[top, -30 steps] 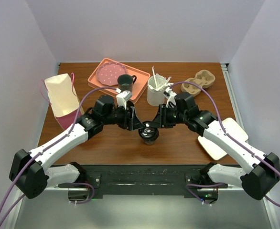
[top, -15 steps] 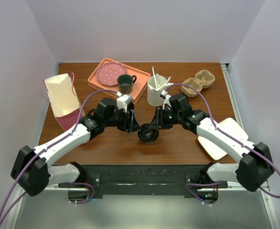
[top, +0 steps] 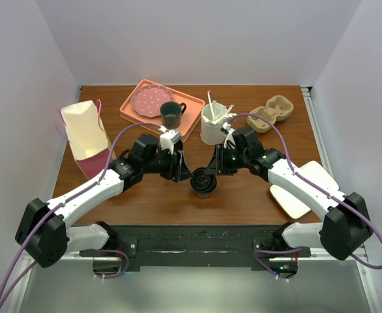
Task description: Pack the takeout coffee
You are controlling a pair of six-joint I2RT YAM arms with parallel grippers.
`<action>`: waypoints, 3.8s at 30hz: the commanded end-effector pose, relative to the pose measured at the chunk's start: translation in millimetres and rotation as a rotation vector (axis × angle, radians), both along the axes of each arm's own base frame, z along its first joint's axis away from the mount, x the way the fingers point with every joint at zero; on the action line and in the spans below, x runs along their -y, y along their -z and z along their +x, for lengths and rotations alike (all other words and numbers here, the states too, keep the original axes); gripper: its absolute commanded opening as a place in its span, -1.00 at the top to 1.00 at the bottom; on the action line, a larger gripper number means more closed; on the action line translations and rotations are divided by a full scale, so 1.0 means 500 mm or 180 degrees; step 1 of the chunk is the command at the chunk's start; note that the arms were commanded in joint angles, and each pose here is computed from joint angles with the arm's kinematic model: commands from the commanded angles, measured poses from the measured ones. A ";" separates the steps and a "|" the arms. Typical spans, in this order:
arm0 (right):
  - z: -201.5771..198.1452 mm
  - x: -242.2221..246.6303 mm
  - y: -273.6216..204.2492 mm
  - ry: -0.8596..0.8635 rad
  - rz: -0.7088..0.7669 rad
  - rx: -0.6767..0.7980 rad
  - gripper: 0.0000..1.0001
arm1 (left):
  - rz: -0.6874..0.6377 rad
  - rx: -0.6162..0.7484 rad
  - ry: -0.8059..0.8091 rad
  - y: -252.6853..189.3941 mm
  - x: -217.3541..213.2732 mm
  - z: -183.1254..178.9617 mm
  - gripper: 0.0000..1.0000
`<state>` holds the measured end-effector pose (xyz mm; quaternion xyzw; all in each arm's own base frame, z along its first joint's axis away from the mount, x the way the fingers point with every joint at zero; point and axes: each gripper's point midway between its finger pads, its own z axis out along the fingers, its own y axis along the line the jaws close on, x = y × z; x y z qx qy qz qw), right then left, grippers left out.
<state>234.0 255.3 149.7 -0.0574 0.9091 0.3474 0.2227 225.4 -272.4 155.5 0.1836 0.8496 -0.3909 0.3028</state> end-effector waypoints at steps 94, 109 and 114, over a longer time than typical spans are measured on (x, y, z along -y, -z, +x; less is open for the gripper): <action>0.012 0.058 0.075 0.0042 -0.0379 -0.0148 0.15 | -0.0071 -0.0292 0.0678 0.021 0.105 0.027 -0.38; 0.002 0.062 0.110 0.0022 -0.0379 -0.0166 0.29 | 0.0420 -0.0281 0.0494 0.121 0.080 0.053 -0.18; -0.011 0.063 0.138 0.0021 -0.0324 -0.0221 0.34 | 0.0553 -0.0402 0.0393 0.163 0.061 0.043 -0.10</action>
